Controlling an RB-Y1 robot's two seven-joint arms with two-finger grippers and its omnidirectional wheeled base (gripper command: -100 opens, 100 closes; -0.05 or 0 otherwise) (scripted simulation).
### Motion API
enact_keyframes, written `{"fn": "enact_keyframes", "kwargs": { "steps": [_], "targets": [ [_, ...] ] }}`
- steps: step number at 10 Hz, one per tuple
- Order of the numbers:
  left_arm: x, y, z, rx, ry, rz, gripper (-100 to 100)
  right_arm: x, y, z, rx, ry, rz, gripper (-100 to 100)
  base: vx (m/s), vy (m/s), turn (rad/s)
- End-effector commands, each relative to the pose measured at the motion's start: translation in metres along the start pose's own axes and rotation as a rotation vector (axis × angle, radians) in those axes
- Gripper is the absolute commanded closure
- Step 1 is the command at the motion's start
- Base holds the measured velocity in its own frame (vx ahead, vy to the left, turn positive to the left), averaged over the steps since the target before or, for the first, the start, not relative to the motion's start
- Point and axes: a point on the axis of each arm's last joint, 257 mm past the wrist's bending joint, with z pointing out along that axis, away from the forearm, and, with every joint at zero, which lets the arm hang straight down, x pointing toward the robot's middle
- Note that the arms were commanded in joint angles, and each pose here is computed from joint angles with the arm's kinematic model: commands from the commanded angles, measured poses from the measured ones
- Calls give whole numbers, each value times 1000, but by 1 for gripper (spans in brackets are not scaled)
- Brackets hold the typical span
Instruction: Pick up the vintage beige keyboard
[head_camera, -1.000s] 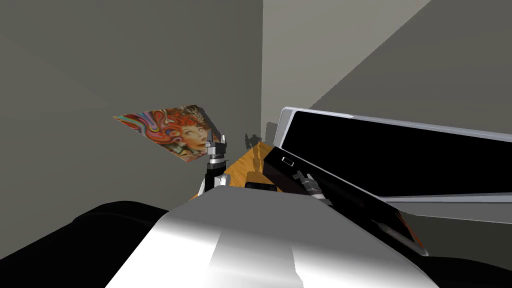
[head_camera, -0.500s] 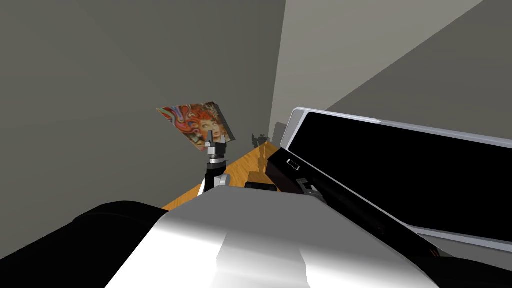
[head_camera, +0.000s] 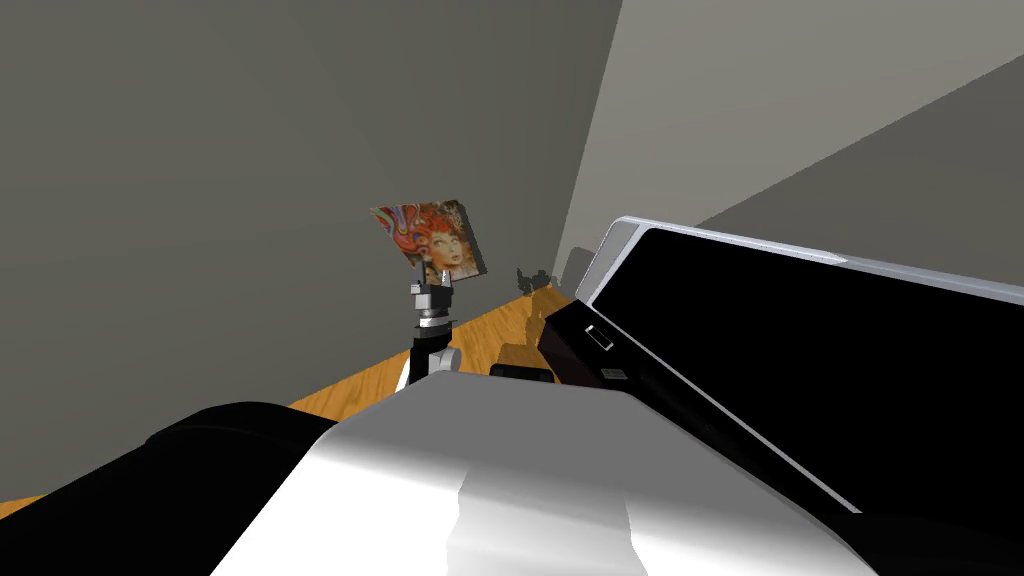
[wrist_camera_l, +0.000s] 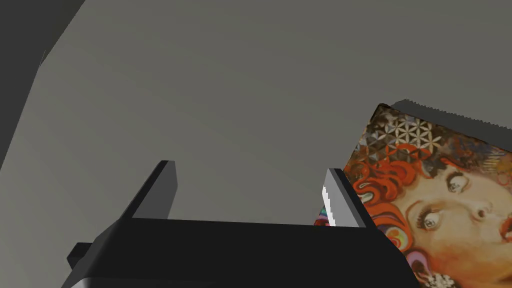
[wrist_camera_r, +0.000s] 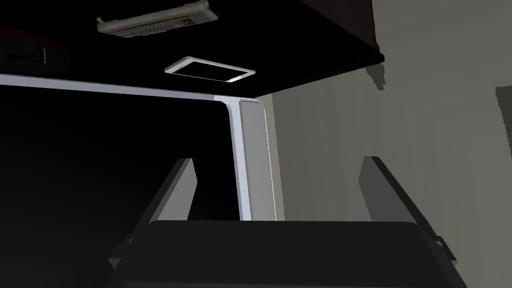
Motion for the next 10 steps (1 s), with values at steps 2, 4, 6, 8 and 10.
{"fn": "enact_keyframes", "kwargs": {
  "steps": [2, 4, 6, 8, 10],
  "targets": [
    [0, 0, 0, 0, 0, 0, 0, 40, -19, -15, 17, 104, -92, -100, -60, -38, 327],
    [0, 0, 0, 0, 0, 0, 0, 73, -34, -34, 31, 189, -139, -100, -55, -36, 321],
    [0, 0, 0, 0, 0, 0, 0, 87, -38, -40, 41, 218, -127, -100, -36, -25, 163],
    [0, 0, 0, 0, 0, 0, 0, 117, -50, -61, 50, 300, -172, -100, -41, -22, 305],
    [0, 0, 0, 0, 0, 0, 0, 138, -61, -79, 50, 367, -219, -100, -52, -33, 309]
  ]
}}
